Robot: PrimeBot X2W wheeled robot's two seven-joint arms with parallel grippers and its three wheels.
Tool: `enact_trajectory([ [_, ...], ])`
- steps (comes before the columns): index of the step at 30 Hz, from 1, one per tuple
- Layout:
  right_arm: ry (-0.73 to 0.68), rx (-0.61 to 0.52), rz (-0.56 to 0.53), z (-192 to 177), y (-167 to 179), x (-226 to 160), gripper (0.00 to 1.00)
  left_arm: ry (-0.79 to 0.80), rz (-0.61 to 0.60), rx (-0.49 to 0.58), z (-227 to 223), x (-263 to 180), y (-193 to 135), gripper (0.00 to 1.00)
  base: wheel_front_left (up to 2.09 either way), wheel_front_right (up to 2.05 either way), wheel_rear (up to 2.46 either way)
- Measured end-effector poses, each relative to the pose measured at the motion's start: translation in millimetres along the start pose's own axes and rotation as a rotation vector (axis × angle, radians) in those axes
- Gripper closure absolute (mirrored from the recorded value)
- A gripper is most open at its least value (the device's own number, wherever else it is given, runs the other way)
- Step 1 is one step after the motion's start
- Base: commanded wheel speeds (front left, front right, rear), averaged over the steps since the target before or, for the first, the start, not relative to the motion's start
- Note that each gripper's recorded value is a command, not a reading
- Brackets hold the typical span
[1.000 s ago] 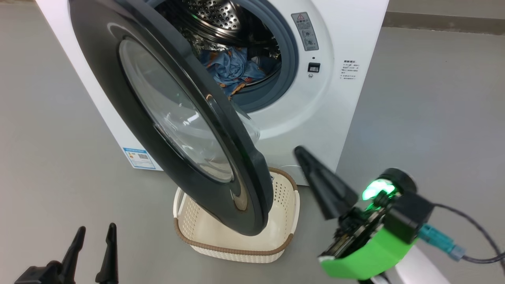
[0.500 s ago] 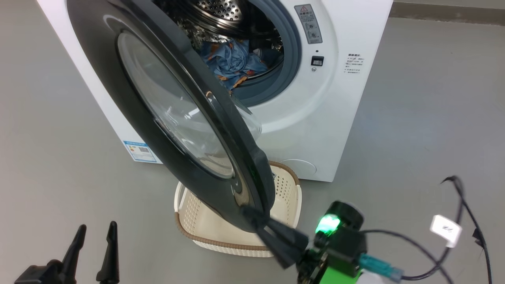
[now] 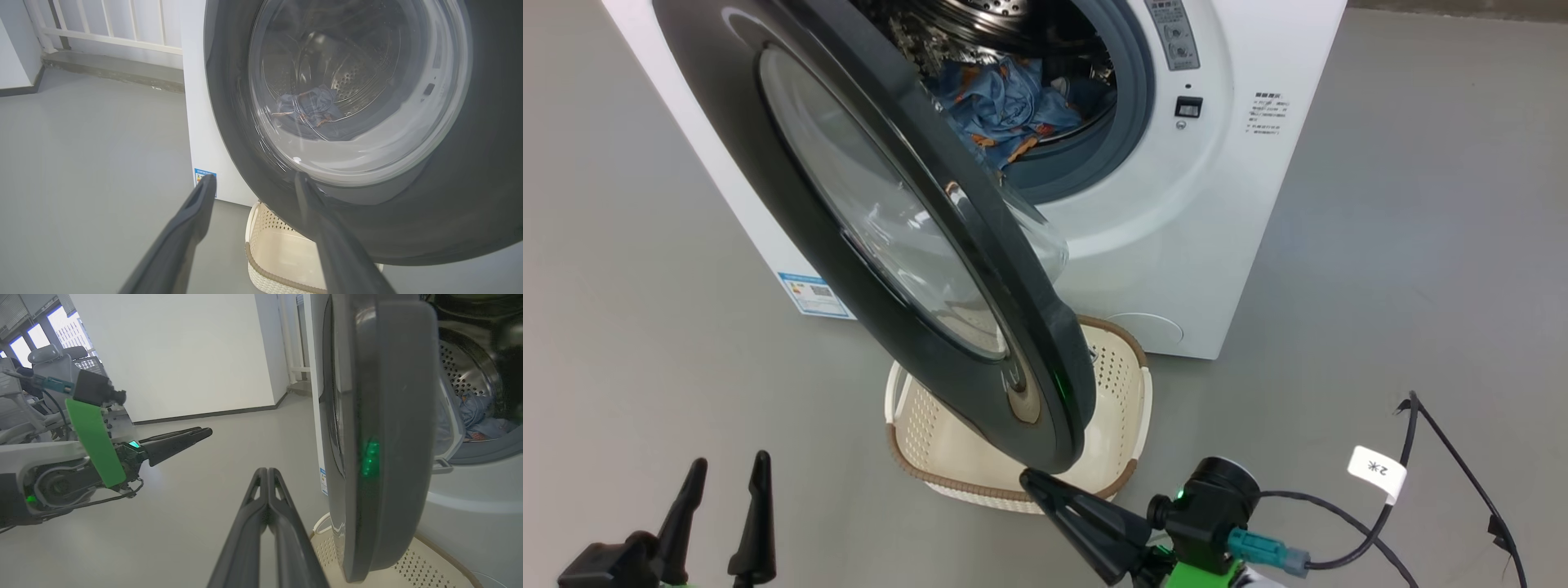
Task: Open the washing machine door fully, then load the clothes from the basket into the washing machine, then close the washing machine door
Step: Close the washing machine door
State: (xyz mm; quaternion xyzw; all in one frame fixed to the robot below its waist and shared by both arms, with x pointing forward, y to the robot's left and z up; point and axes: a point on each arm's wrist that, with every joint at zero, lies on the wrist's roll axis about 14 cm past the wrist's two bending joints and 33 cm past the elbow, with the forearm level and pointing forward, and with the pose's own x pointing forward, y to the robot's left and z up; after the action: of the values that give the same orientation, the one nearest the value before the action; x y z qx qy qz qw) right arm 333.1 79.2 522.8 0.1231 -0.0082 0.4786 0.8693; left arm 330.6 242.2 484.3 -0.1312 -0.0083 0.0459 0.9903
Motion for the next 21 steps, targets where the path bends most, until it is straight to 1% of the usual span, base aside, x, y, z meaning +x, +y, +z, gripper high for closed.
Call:
enact_trajectory([
  [8, 0.018, -0.004, -0.032, -5, -20, 9, 1.0, 0.004, 0.002, -0.001, -1, 7, 0, 0.0, 0.0, 0.0, 0.0],
  [21, -0.002, -0.004, -0.102, 1, -49, 17, 1.0, 0.011, -0.001, 0.002, -4, 14, -1, 0.0, 0.0, 0.0, 0.0],
])
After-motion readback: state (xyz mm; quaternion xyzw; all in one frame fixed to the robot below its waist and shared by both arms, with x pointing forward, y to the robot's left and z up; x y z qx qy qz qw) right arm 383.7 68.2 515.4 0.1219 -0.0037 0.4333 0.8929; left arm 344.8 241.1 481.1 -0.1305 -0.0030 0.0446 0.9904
